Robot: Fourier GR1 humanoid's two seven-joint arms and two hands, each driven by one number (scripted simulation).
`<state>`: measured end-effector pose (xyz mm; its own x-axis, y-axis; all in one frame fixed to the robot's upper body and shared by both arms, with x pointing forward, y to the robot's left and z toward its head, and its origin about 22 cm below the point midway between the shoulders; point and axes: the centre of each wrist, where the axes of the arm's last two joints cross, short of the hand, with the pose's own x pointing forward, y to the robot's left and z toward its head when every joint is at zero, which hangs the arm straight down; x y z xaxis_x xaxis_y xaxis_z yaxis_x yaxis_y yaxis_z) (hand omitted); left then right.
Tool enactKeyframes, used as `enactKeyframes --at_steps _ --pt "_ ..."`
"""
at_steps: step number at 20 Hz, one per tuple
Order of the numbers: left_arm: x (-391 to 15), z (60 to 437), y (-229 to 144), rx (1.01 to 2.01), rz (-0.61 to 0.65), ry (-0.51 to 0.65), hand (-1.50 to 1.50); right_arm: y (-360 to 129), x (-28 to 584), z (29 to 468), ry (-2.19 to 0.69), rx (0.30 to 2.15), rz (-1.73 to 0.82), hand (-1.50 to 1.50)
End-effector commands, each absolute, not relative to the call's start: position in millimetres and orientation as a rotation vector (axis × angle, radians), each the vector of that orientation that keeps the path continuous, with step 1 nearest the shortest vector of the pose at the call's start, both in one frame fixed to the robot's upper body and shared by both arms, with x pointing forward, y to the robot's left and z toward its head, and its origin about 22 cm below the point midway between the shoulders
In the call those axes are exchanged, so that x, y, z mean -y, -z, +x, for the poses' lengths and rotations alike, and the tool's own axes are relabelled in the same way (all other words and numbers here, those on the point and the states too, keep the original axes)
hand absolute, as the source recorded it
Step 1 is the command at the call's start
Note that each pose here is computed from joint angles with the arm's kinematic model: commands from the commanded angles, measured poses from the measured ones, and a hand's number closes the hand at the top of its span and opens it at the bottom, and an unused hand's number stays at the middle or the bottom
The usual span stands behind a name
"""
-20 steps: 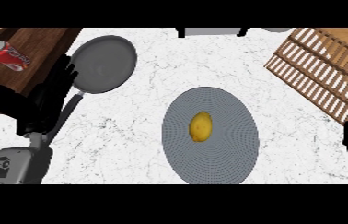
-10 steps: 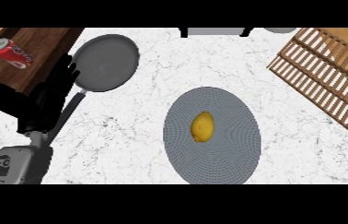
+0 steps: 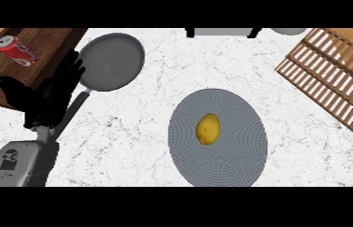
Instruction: Pick the cupcake from the placemat and place it in the tiered shelf
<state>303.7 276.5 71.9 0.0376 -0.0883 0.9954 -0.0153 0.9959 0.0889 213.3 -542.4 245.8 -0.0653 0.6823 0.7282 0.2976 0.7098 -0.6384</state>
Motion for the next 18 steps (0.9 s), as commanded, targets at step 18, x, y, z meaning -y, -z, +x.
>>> enactKeyframes --at_steps 18 --pt "-263 304 -60 1.543 0.063 0.071 0.00 -250 612 224 -0.141 1.721 -0.694 -1.50"
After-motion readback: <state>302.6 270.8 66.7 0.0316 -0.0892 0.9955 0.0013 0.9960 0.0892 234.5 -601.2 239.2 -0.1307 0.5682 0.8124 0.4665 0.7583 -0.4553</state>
